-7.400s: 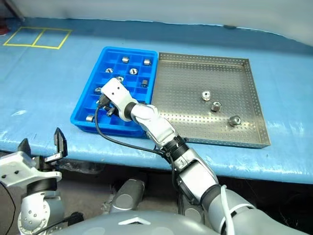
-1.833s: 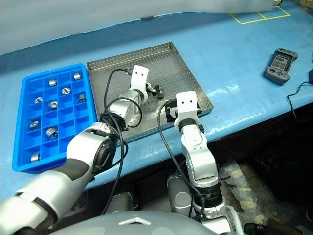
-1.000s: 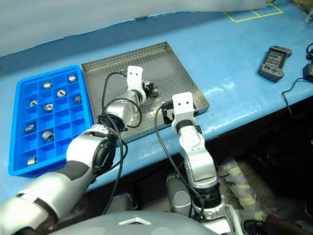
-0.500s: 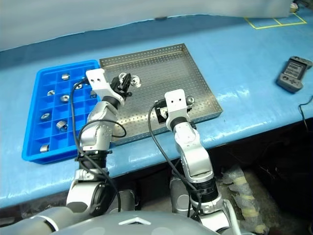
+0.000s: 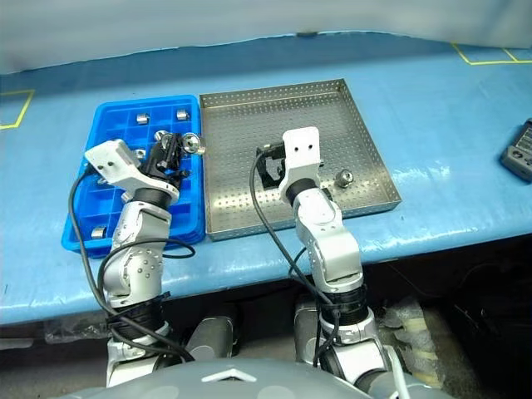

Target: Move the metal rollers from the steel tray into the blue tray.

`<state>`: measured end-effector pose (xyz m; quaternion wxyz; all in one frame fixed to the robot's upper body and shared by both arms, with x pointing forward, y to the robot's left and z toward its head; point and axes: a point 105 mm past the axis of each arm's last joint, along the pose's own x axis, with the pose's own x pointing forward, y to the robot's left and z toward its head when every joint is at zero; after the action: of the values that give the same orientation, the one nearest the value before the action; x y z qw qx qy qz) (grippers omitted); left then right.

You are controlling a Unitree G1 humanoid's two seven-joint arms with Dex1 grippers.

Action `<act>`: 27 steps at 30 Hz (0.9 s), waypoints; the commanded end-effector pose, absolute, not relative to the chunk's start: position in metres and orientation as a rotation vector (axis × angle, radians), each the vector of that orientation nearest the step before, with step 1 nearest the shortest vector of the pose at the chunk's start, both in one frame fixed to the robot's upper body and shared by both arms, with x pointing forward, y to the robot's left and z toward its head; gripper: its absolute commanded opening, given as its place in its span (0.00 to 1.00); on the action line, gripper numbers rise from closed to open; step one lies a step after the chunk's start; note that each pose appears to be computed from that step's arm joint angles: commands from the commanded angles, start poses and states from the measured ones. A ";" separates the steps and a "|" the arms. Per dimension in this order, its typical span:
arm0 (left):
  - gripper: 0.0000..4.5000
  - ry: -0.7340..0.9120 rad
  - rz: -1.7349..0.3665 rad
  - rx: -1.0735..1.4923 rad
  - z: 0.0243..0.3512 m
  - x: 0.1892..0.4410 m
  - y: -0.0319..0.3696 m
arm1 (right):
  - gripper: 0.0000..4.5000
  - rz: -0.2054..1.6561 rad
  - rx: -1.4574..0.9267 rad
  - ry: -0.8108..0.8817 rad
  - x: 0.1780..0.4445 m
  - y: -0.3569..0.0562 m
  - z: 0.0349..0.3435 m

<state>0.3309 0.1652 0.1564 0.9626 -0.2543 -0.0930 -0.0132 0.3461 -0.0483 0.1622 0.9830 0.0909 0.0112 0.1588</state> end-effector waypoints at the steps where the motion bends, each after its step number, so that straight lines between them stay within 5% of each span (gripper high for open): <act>1: 0.38 -0.254 -0.024 -0.685 0.170 0.323 0.154 | 1.00 0.435 0.546 -0.004 0.334 -0.022 0.188; 8: 0.38 -0.205 -0.056 -0.826 0.164 0.325 0.140 | 1.00 0.616 0.790 0.070 0.327 0.011 0.202; 27: 0.38 -0.072 -0.156 -1.017 0.153 0.323 0.097 | 1.00 0.816 0.938 0.105 0.310 0.051 0.229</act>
<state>0.3313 0.1326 0.1579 0.9081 -0.4124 -0.0539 -0.0497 0.3274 0.0128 0.1736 0.8660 0.3782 0.0974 0.3122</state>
